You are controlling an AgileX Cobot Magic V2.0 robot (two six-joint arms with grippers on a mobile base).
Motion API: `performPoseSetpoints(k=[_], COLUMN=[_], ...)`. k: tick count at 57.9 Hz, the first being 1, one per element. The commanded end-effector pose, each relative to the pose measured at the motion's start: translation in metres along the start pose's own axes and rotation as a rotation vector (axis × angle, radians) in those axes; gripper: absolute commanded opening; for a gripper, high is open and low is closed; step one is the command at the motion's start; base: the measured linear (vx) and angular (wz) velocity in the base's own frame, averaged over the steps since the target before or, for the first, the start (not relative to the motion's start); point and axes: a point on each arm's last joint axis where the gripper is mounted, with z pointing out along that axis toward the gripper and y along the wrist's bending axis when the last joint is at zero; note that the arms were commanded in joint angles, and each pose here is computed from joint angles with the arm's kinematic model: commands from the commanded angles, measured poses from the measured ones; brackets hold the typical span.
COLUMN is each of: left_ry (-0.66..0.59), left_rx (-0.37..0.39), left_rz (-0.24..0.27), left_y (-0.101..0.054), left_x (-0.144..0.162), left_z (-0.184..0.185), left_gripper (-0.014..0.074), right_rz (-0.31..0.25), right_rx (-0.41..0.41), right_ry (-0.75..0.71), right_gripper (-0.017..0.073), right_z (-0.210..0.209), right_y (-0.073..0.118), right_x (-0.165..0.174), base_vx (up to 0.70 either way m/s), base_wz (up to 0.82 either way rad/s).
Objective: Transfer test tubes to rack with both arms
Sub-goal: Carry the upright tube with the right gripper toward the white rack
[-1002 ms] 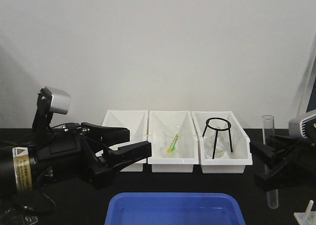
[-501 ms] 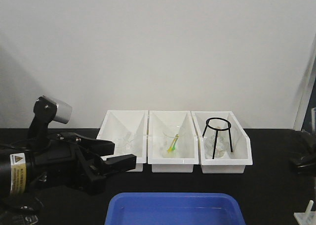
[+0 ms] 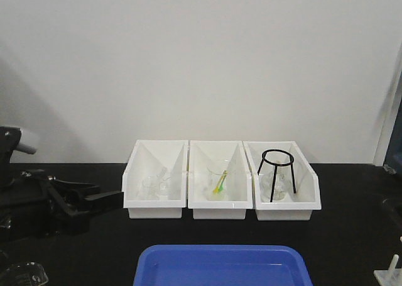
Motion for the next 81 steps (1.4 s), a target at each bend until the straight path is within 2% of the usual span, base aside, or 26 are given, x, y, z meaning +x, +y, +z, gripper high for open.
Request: performPoseSetpoints(k=[1, 8, 20, 21, 22, 27, 43, 59, 74, 81], left_ry=[-0.015, 0.018, 0.065, 0.068, 0.074, 0.070, 0.058, 0.054, 0.053, 0.053], left_rx=[-0.037, -0.082, -0.145, -0.145, -0.145, -0.163, -0.202, -0.217, -0.217, -0.217], left_rz=[0.040, 0.006, -0.027, -0.028, -0.011, 0.012, 0.021, 0.022, 0.022, 0.022], left_y=[0.000, 0.010, 0.022, 0.023, 0.023, 0.025, 0.028, 0.030, 0.030, 0.030], left_x=[-0.001, 0.019, 0.043, 0.045, 0.046, 0.046, 0.045, 0.044, 0.044, 0.044], left_z=[-0.014, -0.019, -0.020, -0.020, -0.020, -0.020, -0.021, -0.021, -0.021, -0.021], left_gripper=[0.0417, 0.0309, -0.0024, -0.0024, -0.0022, -0.0022, -0.0020, -0.0020, -0.0020, -0.0020], right_rz=[0.045, 0.056, 0.066, 0.063, 0.062, 0.049, 0.064, 0.046, -0.021, -0.026], right_rx=[-0.033, -0.071, -0.115, -0.124, -0.194, -0.226, -0.181, -0.255, -0.277, -0.320], right_ry=[-0.055, -0.023, 0.056, 0.058, 0.062, 0.055, 0.065, 0.077, 0.058, 0.019], right_gripper=[-0.0006, -0.0006, -0.0006, -0.0006, -0.0006, -0.0006, -0.0006, -0.0006, -0.0006, -0.0006], right_z=[-0.001, 0.011, 0.034, 0.035, 0.042, 0.045, 0.047, 0.057, 0.057, 0.058], right_y=[0.000, 0.001, 0.001, 0.002, 0.003, 0.000, -0.029, -0.026, -0.024, -0.022], right_x=[-0.012, -0.004, 0.016, 0.017, 0.023, 0.026, 0.038, 0.049, 0.049, 0.041], base_vx=[0.00, 0.00, 0.00, 0.00, 0.00, 0.00, 0.00, 0.00, 0.00, 0.00], base_wz=[0.00, 0.00, 0.00, 0.00, 0.00, 0.00, 0.00, 0.00, 0.00, 0.00])
